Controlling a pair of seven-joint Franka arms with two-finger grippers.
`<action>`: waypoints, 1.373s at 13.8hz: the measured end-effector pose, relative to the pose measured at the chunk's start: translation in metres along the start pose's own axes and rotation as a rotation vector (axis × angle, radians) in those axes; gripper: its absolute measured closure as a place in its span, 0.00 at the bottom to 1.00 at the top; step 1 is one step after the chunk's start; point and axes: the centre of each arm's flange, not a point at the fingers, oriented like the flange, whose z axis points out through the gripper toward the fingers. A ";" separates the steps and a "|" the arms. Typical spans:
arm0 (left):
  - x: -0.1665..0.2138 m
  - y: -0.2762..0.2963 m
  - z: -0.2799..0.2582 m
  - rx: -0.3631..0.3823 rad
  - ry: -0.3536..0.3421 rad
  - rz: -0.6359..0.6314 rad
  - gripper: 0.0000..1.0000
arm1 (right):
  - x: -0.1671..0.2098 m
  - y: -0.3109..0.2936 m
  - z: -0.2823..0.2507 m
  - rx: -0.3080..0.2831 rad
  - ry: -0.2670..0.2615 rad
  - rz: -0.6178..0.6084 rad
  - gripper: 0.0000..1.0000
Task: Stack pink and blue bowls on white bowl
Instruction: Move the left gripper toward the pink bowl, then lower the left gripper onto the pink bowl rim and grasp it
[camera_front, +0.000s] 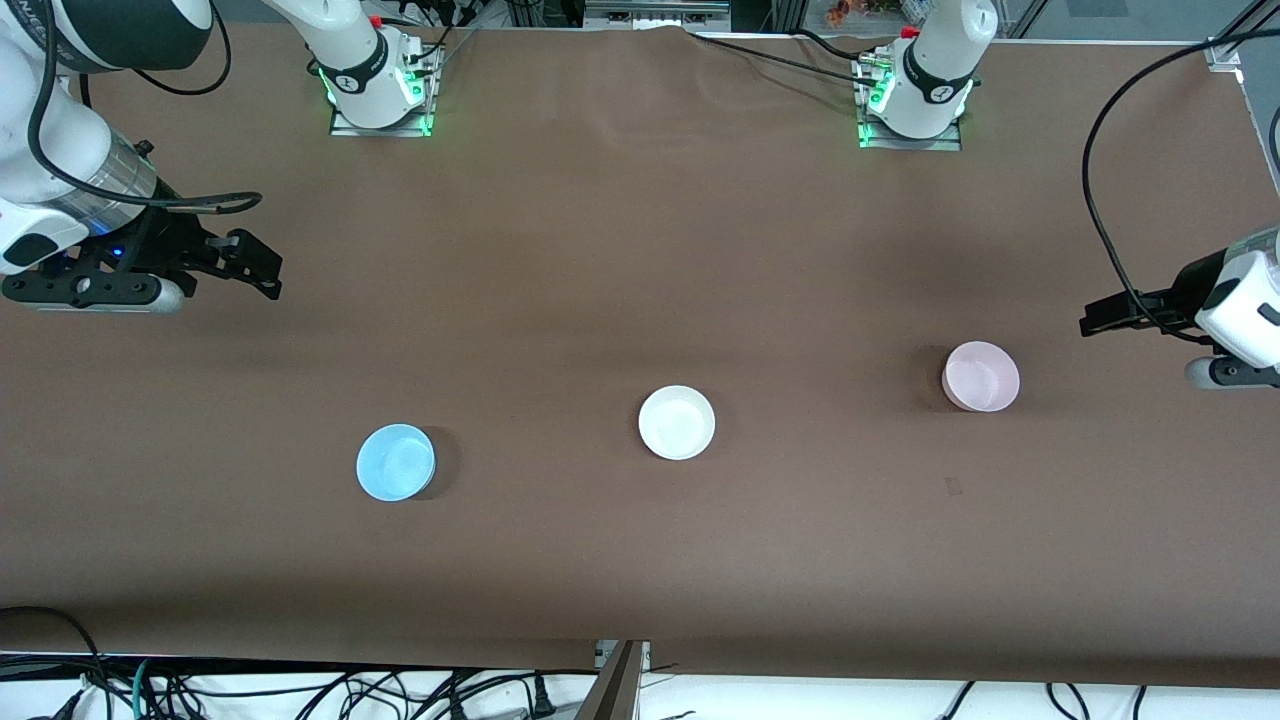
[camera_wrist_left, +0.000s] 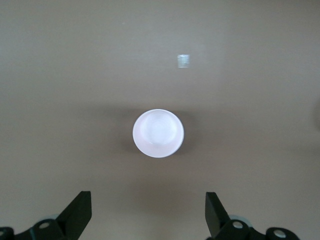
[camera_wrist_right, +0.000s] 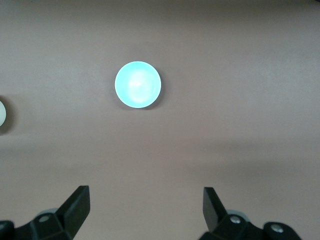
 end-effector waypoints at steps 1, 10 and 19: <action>0.006 -0.012 0.020 -0.008 0.008 -0.010 0.00 | 0.000 0.000 0.000 0.000 0.000 0.000 0.00; 0.011 -0.053 0.202 -0.127 0.076 0.064 0.00 | 0.000 0.000 0.000 0.000 0.000 0.000 0.00; -0.002 -0.096 0.303 -0.235 0.114 0.046 0.04 | 0.000 0.000 0.000 0.000 0.000 0.000 0.00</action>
